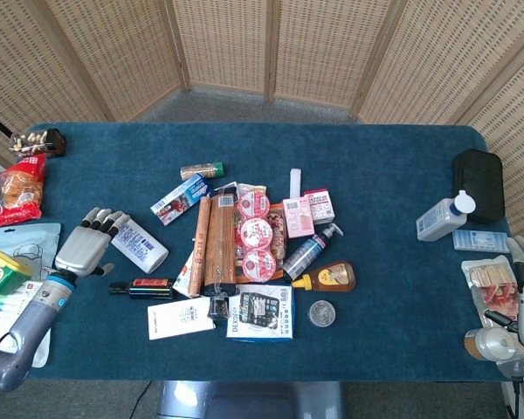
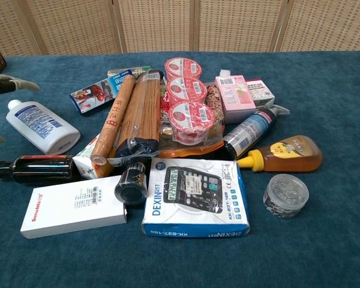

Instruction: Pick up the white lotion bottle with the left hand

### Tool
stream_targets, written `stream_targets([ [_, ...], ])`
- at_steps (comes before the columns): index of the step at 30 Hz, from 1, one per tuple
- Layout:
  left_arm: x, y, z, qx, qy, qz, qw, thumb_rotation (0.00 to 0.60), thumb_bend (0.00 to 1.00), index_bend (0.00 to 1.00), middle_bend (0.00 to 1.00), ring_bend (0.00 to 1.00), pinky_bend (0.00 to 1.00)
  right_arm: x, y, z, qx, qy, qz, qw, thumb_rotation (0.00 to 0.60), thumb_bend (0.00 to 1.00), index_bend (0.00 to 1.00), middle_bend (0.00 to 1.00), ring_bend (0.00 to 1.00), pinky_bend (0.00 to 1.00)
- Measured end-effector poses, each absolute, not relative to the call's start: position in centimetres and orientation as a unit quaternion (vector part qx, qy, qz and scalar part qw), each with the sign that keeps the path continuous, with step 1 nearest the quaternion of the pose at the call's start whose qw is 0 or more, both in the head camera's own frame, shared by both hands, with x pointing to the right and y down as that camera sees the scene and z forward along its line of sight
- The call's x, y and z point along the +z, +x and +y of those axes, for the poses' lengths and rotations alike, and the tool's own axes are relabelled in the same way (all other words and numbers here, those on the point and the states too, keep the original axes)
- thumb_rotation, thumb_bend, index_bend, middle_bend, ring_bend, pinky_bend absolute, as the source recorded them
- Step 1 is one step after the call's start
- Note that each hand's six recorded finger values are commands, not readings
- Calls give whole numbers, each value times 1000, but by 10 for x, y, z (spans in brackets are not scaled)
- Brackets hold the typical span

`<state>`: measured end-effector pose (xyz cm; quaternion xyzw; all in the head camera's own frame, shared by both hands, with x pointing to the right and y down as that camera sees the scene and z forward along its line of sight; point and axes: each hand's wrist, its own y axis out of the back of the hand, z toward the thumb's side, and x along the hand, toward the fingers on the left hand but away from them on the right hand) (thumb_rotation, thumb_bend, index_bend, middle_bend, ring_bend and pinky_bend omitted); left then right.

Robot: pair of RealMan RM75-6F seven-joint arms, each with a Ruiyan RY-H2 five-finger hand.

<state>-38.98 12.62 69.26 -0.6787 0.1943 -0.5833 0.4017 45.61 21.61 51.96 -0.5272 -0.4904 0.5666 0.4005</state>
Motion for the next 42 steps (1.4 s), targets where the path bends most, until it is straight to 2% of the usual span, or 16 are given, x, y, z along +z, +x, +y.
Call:
stream_targets([
  [10, 731, -358, 118, -578, -693, 172, 395, 600, 263, 0, 0, 7, 0, 513, 468, 227, 580, -512, -497, 394, 335, 340, 0, 114, 0, 0],
  [14, 740, -344, 112, -570, -700, 173, 394, 600, 263, 28, 21, 125, 0, 512, 469, 230, 581, -510, -497, 393, 331, 339, 0, 113, 0, 0],
  [18, 746, -333, 107, -563, -706, 171, 393, 600, 276, 159, 165, 325, 3, 511, 471, 232, 583, -508, -499, 391, 333, 337, 0, 114, 0, 0],
  [19, 748, -330, 107, -562, -708, 169, 393, 600, 287, 183, 196, 371, 25, 510, 472, 232, 584, -508, -499, 390, 334, 334, 0, 113, 0, 0],
  [21, 750, -325, 106, -561, -711, 167, 391, 600, 330, 273, 303, 517, 184, 510, 472, 233, 585, -507, -499, 390, 333, 332, 0, 113, 0, 0],
  [24, 751, -322, 105, -560, -714, 167, 386, 600, 372, 374, 418, 651, 399, 509, 474, 234, 585, -506, -500, 389, 333, 330, 0, 113, 0, 0],
  [29, 751, -321, 102, -558, -720, 181, 370, 600, 496, 500, 591, 813, 613, 509, 475, 235, 587, -505, -500, 387, 336, 326, 0, 113, 0, 0],
  [34, 750, -322, 99, -558, -722, 190, 363, 600, 564, 601, 725, 934, 745, 509, 475, 235, 587, -506, -501, 386, 336, 328, 0, 112, 0, 0],
  [42, 730, -327, 87, -543, -728, 234, 347, 600, 588, 623, 752, 971, 782, 512, 472, 231, 585, -510, -499, 387, 333, 327, 0, 113, 0, 0],
])
